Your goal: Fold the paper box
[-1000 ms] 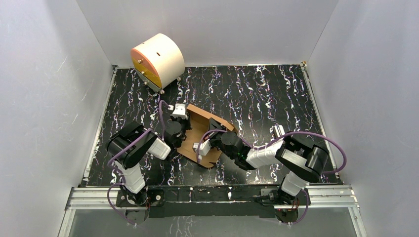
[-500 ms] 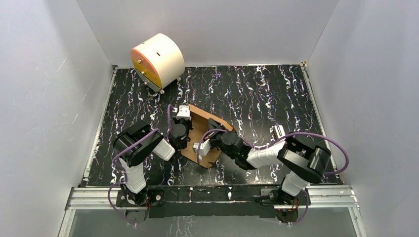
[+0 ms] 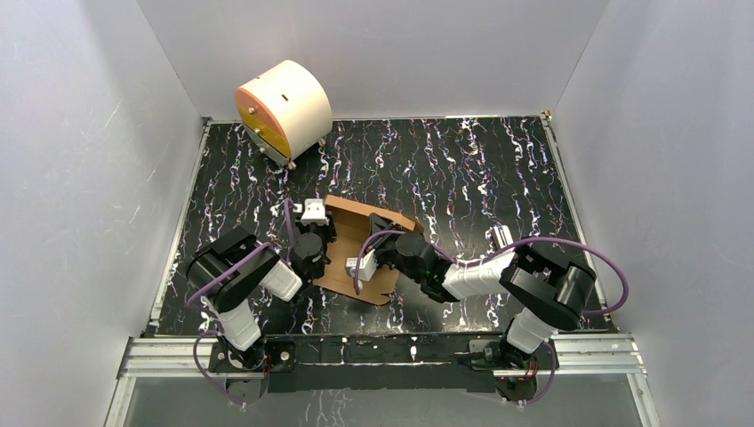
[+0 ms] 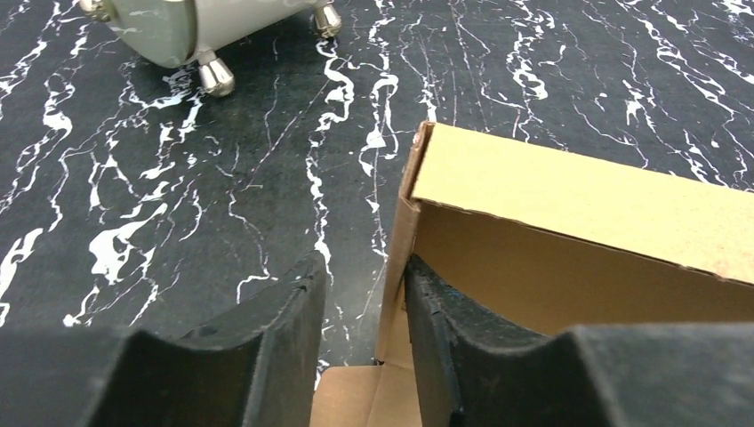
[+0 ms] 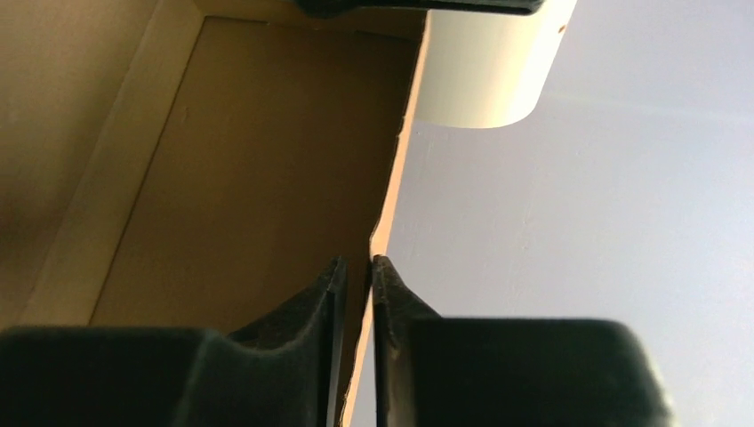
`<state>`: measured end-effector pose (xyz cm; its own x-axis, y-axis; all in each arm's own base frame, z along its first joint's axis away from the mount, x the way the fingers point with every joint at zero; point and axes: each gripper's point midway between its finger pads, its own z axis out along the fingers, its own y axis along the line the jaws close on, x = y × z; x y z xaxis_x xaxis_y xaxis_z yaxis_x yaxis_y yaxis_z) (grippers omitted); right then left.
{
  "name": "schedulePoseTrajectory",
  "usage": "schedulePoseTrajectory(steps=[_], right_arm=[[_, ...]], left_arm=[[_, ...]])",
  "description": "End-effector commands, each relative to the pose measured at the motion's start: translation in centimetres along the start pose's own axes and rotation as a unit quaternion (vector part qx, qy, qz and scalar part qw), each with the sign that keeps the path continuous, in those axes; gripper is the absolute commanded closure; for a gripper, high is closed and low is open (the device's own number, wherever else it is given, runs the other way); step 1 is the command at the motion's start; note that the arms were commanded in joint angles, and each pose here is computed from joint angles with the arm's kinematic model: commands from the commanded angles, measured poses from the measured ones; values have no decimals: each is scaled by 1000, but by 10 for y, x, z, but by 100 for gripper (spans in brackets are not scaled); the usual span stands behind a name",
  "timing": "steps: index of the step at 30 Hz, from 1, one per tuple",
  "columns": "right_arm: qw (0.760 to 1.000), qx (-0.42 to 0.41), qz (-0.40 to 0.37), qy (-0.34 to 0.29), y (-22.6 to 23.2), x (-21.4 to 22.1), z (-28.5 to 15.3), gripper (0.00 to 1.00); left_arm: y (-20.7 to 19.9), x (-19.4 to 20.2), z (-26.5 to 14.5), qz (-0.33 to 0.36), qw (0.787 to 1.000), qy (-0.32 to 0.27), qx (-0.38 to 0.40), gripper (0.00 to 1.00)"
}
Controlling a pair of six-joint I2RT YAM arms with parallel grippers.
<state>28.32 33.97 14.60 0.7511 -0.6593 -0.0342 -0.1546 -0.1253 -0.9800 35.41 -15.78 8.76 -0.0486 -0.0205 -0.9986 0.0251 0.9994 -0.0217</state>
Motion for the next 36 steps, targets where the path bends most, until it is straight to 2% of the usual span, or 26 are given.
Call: schedulePoseTrajectory(steps=[1,7,15,20,23,27,32,36], right_arm=[[999,13,26,-15,-19,-4,0,71],[997,-16,65,-34,-22,-12,-9,50],[986,-56,153,-39,-27,-17,-22,42],[969,-24,243,-35,-54,-15,-43,39],[951,-8,307,-39,-67,-16,-58,37],[924,18,382,-30,-79,-10,-74,37],[885,57,462,3,-78,15,-90,37],[847,92,523,4,-73,33,-107,36]], left_arm=[[18,-34,-6,-63,996,-52,-37,61],[24,-35,-20,-60,997,-30,-27,52],[31,-39,-39,-91,995,20,-27,44],[32,-45,-61,-141,988,69,-14,39],[25,-57,-74,-141,984,110,10,35],[9,-75,-89,-174,973,146,51,29],[-25,-82,-104,-248,941,194,121,28],[-53,-79,-111,-292,912,239,162,27]])
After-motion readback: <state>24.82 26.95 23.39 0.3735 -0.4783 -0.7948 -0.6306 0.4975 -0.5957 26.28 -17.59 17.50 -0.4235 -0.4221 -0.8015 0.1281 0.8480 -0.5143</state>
